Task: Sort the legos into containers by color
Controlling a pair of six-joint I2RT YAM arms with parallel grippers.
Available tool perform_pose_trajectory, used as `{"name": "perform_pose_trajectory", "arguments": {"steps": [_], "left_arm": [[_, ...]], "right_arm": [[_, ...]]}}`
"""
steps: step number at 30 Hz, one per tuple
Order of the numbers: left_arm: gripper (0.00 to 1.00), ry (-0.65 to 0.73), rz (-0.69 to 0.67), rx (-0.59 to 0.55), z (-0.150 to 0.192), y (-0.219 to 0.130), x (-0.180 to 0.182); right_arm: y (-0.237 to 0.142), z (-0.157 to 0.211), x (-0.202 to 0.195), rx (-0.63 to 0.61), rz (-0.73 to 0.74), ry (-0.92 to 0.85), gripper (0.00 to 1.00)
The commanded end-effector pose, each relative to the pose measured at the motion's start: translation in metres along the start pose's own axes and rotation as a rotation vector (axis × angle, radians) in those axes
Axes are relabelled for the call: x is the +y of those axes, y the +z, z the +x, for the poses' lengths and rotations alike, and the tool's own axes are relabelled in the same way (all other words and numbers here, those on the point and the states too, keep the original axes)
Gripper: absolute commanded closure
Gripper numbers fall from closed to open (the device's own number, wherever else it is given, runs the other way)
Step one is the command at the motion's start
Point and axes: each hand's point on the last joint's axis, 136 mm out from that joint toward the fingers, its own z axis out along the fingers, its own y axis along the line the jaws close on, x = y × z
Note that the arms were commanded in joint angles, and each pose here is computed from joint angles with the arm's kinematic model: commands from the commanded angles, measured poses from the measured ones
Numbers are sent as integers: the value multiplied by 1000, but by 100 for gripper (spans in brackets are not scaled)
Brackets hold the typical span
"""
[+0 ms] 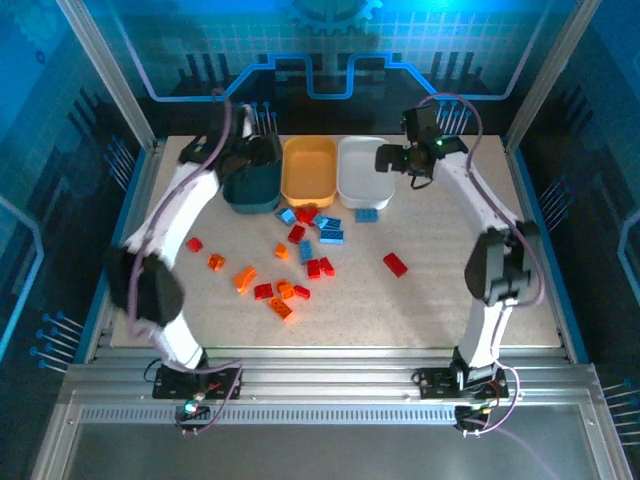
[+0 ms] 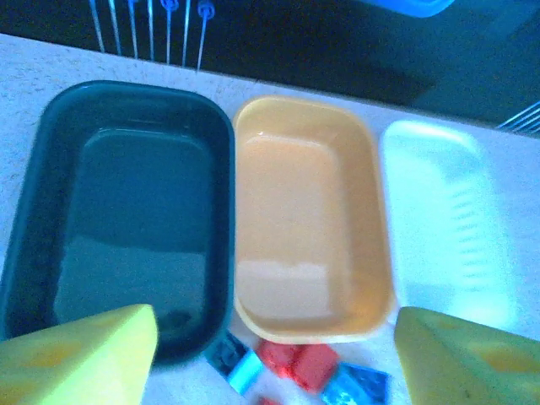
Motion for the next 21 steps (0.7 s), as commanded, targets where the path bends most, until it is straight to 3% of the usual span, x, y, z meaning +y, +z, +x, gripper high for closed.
{"name": "perform_pose_trajectory", "arguments": {"steps": [1, 3, 5, 6, 7, 11, 15, 21], "left_arm": [[1, -116, 106, -133, 14, -48, -1], [1, -184, 141, -168, 47, -64, 13], [1, -289, 132, -199, 75, -77, 33], [1, -336, 142, -212, 87, -83, 41], [1, -363, 158, -213, 99, -87, 46], [2, -450, 218, -132, 151, -92, 53], [7, -507, 179, -16, 191, -84, 65], [10, -514, 229, 115, 217, -77, 55]], "right_arm": [[-26, 5, 4, -116, -22, 6, 0], [-22, 22, -6, -65, -107, 101, 3], [-18, 41, 4, 34, -296, 119, 41], [-16, 55, 2, 89, -291, 121, 52], [-14, 70, 0, 122, -254, 85, 53], [-9, 150, 2, 266, -112, -117, 38], [-3, 218, -16, 403, -24, -145, 28], [10, 257, -25, 492, 99, -227, 22]]}}
